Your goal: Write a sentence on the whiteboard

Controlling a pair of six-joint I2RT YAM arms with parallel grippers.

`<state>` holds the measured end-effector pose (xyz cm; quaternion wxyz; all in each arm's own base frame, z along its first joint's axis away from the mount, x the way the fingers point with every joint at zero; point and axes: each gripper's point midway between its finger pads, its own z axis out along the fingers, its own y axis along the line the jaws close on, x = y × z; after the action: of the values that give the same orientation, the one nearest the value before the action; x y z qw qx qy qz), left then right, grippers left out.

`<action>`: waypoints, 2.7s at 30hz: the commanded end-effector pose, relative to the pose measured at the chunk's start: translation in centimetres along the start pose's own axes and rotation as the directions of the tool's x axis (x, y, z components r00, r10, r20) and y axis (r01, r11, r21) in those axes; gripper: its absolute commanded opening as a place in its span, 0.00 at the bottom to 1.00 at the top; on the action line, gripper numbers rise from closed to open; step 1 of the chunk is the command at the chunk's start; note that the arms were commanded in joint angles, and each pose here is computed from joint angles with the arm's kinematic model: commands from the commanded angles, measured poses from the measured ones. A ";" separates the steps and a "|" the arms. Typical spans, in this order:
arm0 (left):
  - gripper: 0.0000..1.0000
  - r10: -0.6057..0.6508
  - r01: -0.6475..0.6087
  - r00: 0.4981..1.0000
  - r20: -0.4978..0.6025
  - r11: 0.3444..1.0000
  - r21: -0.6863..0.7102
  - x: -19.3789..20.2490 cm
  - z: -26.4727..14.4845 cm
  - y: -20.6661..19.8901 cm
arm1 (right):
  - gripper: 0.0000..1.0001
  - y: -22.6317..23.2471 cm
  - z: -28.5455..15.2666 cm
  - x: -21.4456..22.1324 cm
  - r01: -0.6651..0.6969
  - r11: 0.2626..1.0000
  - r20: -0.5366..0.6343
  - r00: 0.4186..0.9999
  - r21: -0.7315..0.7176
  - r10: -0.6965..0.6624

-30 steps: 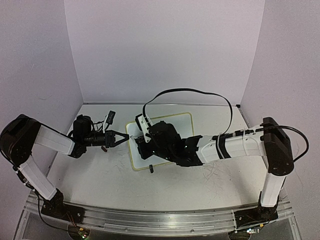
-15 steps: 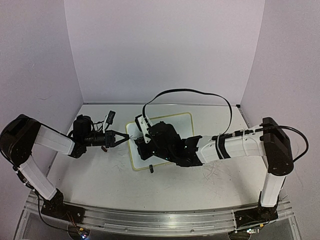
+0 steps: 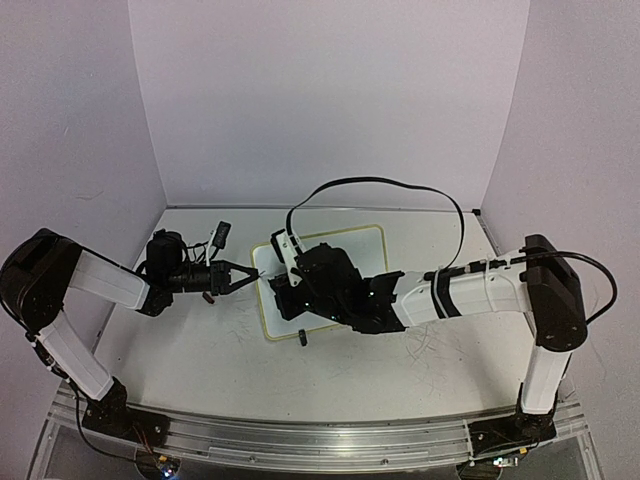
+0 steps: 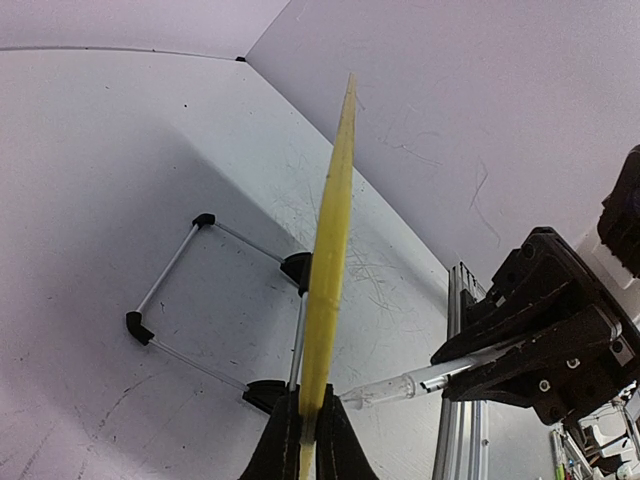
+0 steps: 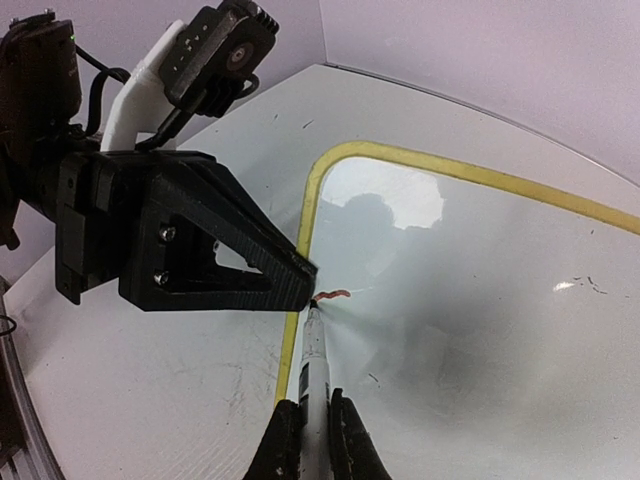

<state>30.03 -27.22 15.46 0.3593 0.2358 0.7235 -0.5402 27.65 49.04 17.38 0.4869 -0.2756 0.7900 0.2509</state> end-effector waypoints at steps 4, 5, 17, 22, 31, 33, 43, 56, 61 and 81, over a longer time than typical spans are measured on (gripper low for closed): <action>0.00 0.007 -0.007 1.000 -0.004 0.998 0.056 -0.1 0.1 -1.4 | 0.00 -0.3 -0.3 0.3 -0.010 1.000 -0.011 1.000 0.007 0.010; 0.00 0.006 -0.006 1.000 -0.004 0.998 0.056 -0.1 0.1 -1.4 | 0.00 -0.2 -0.3 0.4 -0.011 1.000 -0.013 1.000 0.006 0.011; 0.00 0.005 -0.005 1.000 -0.005 0.998 0.058 -0.1 0.1 -1.4 | 0.00 -0.8 -0.7 0.6 -0.020 0.999 -0.015 1.000 0.026 0.021; 0.00 0.003 -0.003 1.000 -0.006 0.998 0.059 -0.1 0.1 -1.4 | 0.00 -1.4 -1.0 0.5 -0.027 0.998 -0.005 1.000 0.055 0.027; 0.00 0.001 -0.001 1.000 -0.007 0.998 0.059 -0.1 0.1 -1.4 | 0.00 -2.3 -1.4 0.8 -0.036 0.995 -0.003 0.999 0.096 0.037; 0.00 0.000 0.000 1.000 -0.008 0.998 0.059 0.0 0.1 -1.4 | 0.00 -2.4 -1.5 0.9 -0.038 0.994 -0.005 0.999 0.101 0.039; 0.00 -0.002 0.003 1.000 -0.010 0.998 0.061 0.0 0.2 -1.3 | 0.00 -2.7 -1.6 1.5 -0.042 0.993 -0.022 0.999 0.111 0.045; 0.00 -0.001 0.001 1.000 -0.011 0.998 0.062 0.0 0.2 -1.3 | 0.00 -2.5 -1.7 2.3 -0.054 0.994 -0.047 0.997 0.096 0.059; 0.00 -0.002 0.003 1.000 -0.013 0.998 0.063 0.0 0.3 -1.3 | 0.00 -2.4 -1.8 2.6 -0.061 0.994 -0.052 0.996 0.092 0.066; 0.00 0.000 0.001 1.000 -0.013 0.998 0.067 0.0 0.2 -1.5 | 0.00 -1.0 -1.3 3.1 -0.063 0.997 -0.072 0.995 0.052 0.066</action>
<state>30.07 -27.20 15.42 0.3592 0.2345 0.7243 -0.5398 26.45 46.89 14.75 0.4581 -0.2496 0.8190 0.2390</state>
